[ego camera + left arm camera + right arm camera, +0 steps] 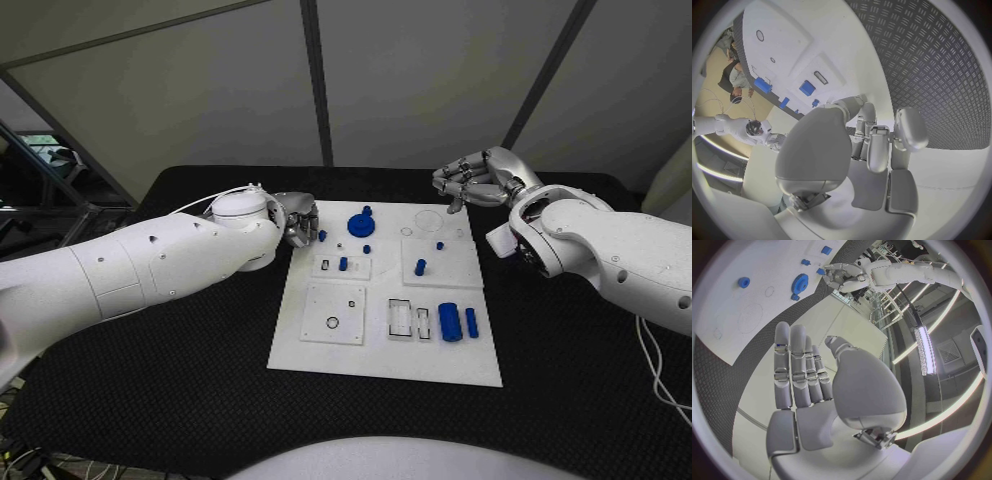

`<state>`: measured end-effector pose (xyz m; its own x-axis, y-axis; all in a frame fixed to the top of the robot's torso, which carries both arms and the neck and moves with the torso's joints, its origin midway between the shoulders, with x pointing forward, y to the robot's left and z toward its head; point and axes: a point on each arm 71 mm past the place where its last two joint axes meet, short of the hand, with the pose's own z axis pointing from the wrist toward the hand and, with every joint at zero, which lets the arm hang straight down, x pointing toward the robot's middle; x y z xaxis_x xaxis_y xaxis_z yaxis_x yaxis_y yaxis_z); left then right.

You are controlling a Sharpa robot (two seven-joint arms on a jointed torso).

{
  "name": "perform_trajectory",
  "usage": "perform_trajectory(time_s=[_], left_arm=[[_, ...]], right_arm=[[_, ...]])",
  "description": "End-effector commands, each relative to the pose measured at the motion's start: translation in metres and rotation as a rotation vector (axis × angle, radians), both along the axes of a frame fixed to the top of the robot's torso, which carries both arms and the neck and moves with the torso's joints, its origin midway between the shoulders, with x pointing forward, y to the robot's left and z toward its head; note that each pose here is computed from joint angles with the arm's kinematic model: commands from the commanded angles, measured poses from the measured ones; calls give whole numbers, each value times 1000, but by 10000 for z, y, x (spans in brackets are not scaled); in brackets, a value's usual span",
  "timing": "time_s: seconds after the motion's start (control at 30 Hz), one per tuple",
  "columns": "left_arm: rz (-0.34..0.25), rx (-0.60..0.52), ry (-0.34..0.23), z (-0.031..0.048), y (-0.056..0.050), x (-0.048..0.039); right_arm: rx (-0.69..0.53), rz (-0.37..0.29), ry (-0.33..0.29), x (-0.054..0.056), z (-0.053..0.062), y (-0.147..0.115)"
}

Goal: Assemble the parts on the task board

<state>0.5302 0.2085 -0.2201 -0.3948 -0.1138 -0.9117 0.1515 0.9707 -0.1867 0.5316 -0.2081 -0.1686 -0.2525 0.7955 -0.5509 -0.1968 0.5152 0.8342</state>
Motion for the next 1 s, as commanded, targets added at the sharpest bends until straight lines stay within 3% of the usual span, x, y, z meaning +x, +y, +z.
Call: perform_trajectory(time_s=[0.03,0.4,0.6,0.8,0.93,1.0], left_arm=[[20,2,2,15,46,1],[43,-49,-30,251,147,74],[62,-75,48,425,281,102],[62,-58,170,723,475,185],[60,-138,201,891,542,258],[59,-198,223,939,553,293]], right_arm=[[-2,7,-3,1,10,4],[-3,5,-1,10,1,1],[-5,5,1,13,-4,2],[-7,6,2,13,-6,4],[-8,5,1,21,-9,-1],[-9,3,1,27,-12,-5]])
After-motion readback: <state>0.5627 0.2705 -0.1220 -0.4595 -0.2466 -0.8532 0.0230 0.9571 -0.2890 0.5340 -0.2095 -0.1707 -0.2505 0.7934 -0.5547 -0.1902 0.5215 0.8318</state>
